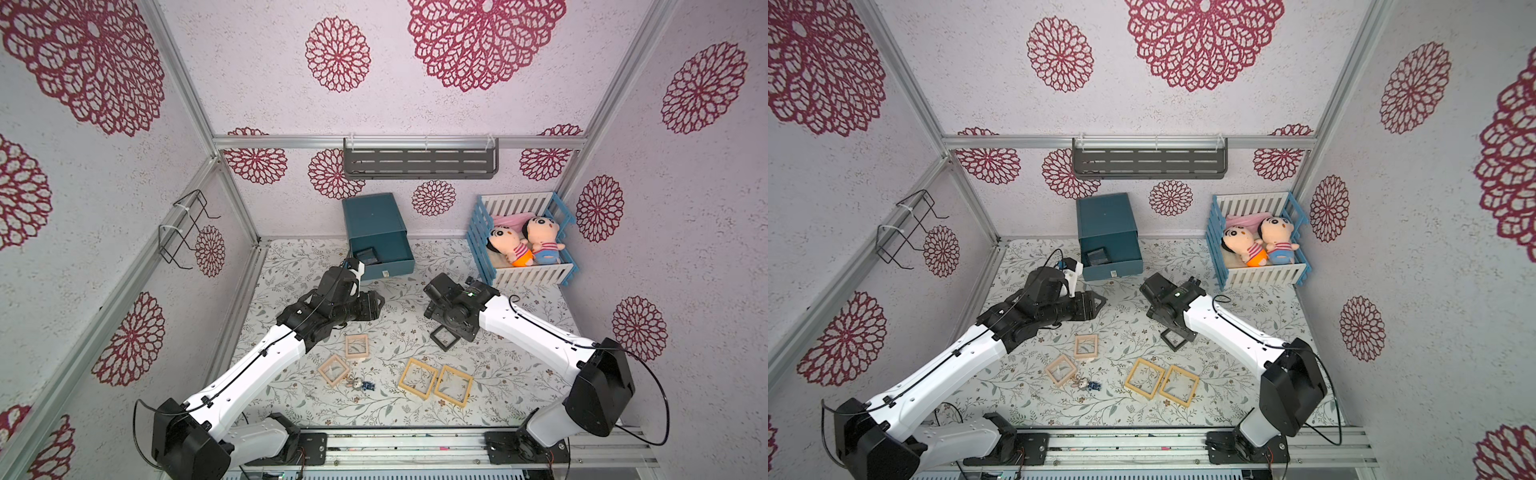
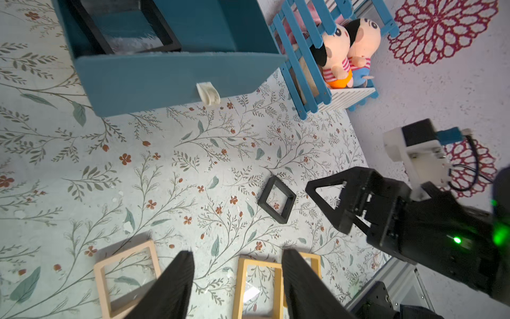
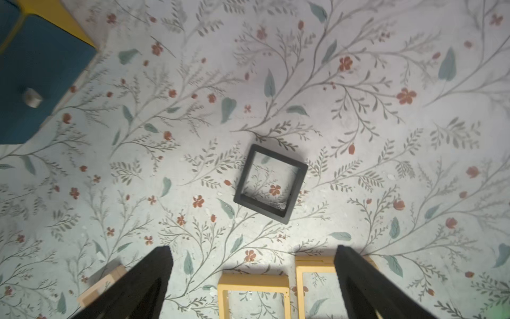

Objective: Place the brooch boxes into the drawer by color
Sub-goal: Pick up the brooch box from the center of the board.

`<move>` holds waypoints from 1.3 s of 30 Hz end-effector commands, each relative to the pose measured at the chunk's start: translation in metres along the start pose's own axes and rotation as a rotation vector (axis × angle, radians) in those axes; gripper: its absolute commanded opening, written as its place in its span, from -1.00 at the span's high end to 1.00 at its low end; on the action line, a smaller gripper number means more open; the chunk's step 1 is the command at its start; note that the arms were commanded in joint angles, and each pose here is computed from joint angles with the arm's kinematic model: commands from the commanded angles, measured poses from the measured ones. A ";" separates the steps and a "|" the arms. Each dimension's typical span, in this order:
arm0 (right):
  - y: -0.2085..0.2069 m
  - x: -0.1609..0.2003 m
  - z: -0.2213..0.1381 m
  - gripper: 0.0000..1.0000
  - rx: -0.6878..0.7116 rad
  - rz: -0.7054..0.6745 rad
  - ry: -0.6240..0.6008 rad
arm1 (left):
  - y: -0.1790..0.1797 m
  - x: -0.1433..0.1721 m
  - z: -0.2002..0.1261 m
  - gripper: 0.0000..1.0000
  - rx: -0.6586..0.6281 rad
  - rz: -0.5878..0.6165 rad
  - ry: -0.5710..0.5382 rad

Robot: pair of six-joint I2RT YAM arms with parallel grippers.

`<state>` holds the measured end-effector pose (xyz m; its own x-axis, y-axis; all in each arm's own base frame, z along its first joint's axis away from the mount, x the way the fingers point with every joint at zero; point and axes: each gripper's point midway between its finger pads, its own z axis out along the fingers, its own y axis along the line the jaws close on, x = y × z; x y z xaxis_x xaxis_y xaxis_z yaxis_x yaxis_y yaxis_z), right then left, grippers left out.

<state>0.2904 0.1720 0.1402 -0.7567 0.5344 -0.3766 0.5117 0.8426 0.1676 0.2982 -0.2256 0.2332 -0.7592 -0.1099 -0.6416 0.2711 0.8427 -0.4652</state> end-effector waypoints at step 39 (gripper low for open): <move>-0.011 0.024 0.105 -0.98 0.053 0.161 0.173 | 0.000 0.014 -0.013 -0.18 -0.010 0.031 -0.017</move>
<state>0.3058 0.1689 0.0342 -0.7199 0.6680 -0.1887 0.6503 0.7441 0.1532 0.2804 -0.2193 0.2216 -0.7561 -0.0841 -0.6491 0.2795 0.8553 -0.4363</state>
